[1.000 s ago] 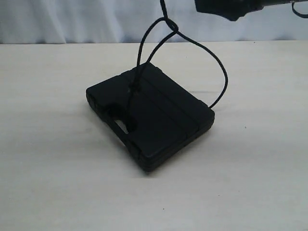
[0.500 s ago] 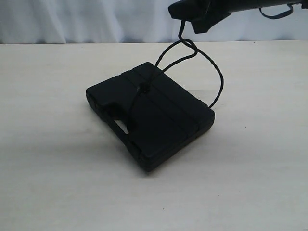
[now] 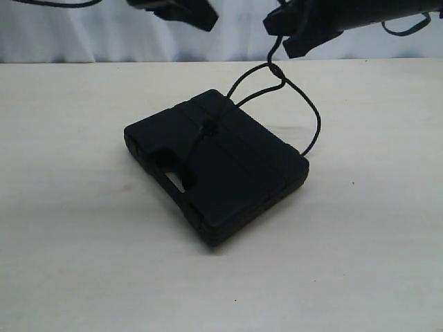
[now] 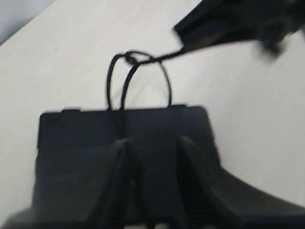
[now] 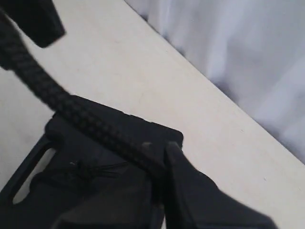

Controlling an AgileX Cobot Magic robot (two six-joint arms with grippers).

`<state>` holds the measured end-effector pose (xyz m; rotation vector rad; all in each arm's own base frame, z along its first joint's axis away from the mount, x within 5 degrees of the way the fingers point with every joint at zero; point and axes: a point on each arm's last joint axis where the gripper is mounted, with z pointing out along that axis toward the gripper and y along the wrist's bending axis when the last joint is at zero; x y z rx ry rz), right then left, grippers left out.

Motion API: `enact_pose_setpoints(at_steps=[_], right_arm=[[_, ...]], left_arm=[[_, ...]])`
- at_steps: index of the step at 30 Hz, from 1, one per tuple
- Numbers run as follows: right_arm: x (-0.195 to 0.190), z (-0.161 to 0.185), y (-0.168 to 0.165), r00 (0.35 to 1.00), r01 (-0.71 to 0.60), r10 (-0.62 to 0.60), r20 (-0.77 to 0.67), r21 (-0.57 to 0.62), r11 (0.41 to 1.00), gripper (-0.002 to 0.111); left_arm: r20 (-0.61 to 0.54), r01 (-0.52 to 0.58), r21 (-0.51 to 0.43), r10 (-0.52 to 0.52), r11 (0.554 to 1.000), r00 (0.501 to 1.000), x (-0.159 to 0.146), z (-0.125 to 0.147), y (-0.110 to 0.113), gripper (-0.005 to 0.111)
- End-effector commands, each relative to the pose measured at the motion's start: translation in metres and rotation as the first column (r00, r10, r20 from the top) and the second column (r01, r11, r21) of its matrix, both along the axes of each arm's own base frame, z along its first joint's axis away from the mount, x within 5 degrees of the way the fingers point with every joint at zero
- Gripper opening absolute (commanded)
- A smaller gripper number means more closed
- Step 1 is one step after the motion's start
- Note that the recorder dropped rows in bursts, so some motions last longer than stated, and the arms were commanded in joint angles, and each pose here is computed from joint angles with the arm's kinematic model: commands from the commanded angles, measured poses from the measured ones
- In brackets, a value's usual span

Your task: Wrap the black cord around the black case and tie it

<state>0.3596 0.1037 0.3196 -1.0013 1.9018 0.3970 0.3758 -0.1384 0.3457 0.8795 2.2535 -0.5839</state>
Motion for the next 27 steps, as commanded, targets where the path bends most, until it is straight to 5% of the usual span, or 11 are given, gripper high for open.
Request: enact_pose_setpoints(at_steps=[1, 5, 15, 21, 25, 27], right_arm=[[0.006, 0.005, -0.029, 0.99, 0.144, -0.143, -0.013, 0.014, 0.99, 0.004], [0.013, 0.008, -0.053, 0.963, 0.27, -0.268, -0.037, 0.061, 0.961, 0.004], [0.022, 0.004, -0.089, 0.915, 0.402, -0.402, -0.026, 0.065, 0.913, 0.004], [0.032, -0.025, -0.104, 0.862, 0.493, -0.498, -0.091, -0.071, 0.867, 0.004], [0.037, -0.039, -0.117, 0.814, 0.555, -0.562, -0.148, -0.088, 0.827, 0.004], [0.038, -0.045, -0.119, 0.81, 0.555, -0.562, -0.166, -0.095, 0.827, 0.004]], left_arm=[[-0.083, -0.124, 0.229, 0.146, 0.966, 0.986, -0.001, -0.012, 0.021, 0.045], [-0.192, -0.144, 0.368, 0.226, 0.919, 0.955, -0.01, -0.029, 0.033, 0.048], [-0.41, -0.219, 0.43, 0.405, 0.876, 0.817, -0.035, -0.106, 0.04, 0.048], [-0.486, -0.292, 0.467, 0.518, 0.835, 0.704, -0.049, -0.129, 0.043, 0.048], [-0.526, -0.346, 0.45, 0.558, 0.823, 0.642, -0.058, -0.146, 0.042, 0.048], [-0.558, -0.435, 0.367, 0.569, 0.822, 0.604, -0.059, -0.156, 0.036, 0.048]])
